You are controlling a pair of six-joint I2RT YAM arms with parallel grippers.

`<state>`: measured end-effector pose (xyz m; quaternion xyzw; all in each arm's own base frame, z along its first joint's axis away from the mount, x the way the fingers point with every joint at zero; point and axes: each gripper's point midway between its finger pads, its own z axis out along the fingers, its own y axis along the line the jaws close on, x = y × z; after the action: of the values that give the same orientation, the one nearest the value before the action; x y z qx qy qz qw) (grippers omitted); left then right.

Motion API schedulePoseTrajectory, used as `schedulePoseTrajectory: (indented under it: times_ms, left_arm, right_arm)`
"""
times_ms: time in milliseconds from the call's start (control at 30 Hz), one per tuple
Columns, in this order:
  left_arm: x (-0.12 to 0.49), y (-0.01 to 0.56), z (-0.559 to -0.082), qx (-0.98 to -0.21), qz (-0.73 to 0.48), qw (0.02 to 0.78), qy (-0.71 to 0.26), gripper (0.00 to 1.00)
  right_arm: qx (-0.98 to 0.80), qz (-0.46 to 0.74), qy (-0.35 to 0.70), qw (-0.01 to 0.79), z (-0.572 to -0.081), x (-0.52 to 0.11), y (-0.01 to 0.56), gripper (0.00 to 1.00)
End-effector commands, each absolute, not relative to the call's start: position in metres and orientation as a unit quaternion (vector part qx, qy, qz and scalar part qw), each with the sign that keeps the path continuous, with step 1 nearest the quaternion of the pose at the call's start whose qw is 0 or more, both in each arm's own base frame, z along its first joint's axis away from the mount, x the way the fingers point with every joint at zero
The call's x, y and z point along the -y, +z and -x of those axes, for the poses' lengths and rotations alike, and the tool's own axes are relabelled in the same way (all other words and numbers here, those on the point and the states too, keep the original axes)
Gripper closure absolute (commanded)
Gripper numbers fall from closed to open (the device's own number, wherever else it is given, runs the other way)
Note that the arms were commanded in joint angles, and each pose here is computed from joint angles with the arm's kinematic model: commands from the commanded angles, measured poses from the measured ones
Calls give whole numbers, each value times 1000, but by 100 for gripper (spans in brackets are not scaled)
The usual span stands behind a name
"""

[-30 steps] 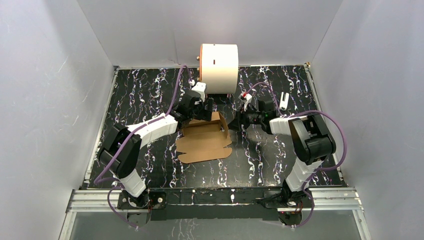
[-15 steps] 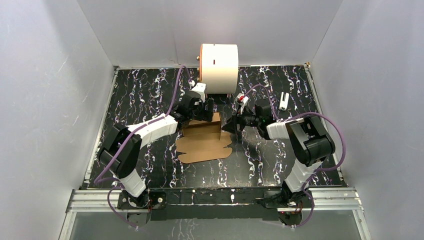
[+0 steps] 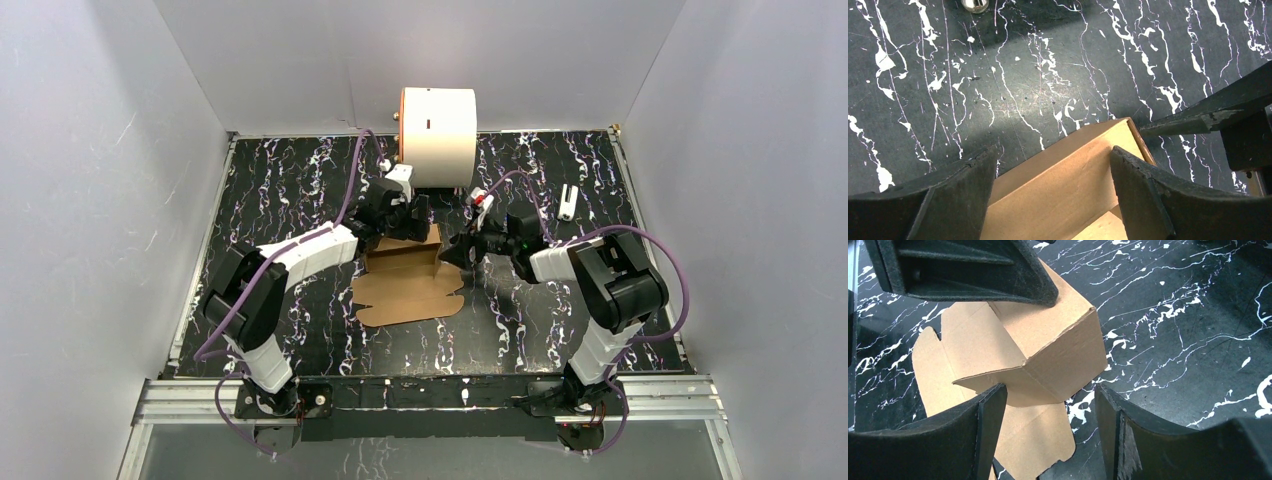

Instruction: Fold the paper box

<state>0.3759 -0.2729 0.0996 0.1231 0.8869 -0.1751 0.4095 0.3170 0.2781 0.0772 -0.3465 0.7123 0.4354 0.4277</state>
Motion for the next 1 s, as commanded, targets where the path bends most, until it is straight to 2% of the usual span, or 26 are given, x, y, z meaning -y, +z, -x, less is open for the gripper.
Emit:
schedulePoseTrajectory:
  times_ms: [0, 367, 967]
  left_arm:
    - [269, 95, -371, -900, -120, 382, -173, 20]
    - [266, 122, -380, -891, -101, 388, -213, 18]
    - [263, 105, -379, -909, -98, 332, -233, 18]
  right_arm:
    - [-682, 369, 428, 464, -321, -285, 88, 26]
    - [-677, 379, 414, 477, -327, -287, 88, 25]
    - [-669, 392, 393, 495, -343, -300, 91, 27]
